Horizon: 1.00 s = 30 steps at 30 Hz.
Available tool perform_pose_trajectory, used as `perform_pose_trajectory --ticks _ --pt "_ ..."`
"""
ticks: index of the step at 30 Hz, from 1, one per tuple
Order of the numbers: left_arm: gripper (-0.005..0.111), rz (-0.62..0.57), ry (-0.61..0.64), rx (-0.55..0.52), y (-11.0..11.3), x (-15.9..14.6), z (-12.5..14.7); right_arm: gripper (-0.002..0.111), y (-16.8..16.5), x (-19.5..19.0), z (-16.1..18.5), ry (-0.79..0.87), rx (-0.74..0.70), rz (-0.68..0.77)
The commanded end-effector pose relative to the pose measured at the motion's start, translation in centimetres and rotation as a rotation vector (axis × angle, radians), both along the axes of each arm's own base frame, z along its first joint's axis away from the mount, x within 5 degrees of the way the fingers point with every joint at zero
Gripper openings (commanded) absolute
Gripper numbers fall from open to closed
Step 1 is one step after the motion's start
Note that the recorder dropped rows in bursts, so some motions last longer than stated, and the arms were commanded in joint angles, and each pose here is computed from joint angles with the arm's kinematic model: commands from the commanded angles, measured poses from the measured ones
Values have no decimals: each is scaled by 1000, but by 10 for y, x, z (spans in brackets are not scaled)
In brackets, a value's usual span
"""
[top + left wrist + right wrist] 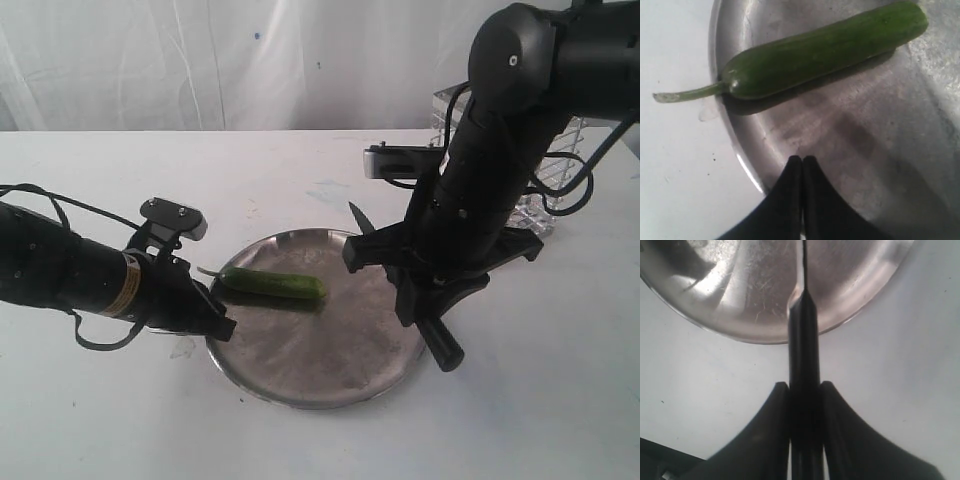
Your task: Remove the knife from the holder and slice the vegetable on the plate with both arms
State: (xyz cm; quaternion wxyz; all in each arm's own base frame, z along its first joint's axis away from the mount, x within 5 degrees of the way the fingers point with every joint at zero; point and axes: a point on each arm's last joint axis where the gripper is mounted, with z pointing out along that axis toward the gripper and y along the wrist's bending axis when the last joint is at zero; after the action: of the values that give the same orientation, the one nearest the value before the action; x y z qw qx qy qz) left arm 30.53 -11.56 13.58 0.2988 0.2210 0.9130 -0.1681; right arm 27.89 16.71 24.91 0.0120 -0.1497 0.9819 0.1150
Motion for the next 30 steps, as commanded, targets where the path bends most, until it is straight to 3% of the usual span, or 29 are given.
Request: perform_pose_trajectory --ticks 1,10,20,26,30 --pt "0 37 -9 77 7 3 -8 0 -2 -3 3 13 -1 12" --pt "0 76 -16 104 10 4 -8 0 -1 -5 3 21 2 15" --pt "0 266 -100 288 33 17 -5 0 1 -6 3 33 26 6" --pt "0 234 -143 242 25 28 8 0 1 -6 4 36 29 12" --pt "0 148 -184 122 13 25 34 0 2 -6 4 35 32 16"
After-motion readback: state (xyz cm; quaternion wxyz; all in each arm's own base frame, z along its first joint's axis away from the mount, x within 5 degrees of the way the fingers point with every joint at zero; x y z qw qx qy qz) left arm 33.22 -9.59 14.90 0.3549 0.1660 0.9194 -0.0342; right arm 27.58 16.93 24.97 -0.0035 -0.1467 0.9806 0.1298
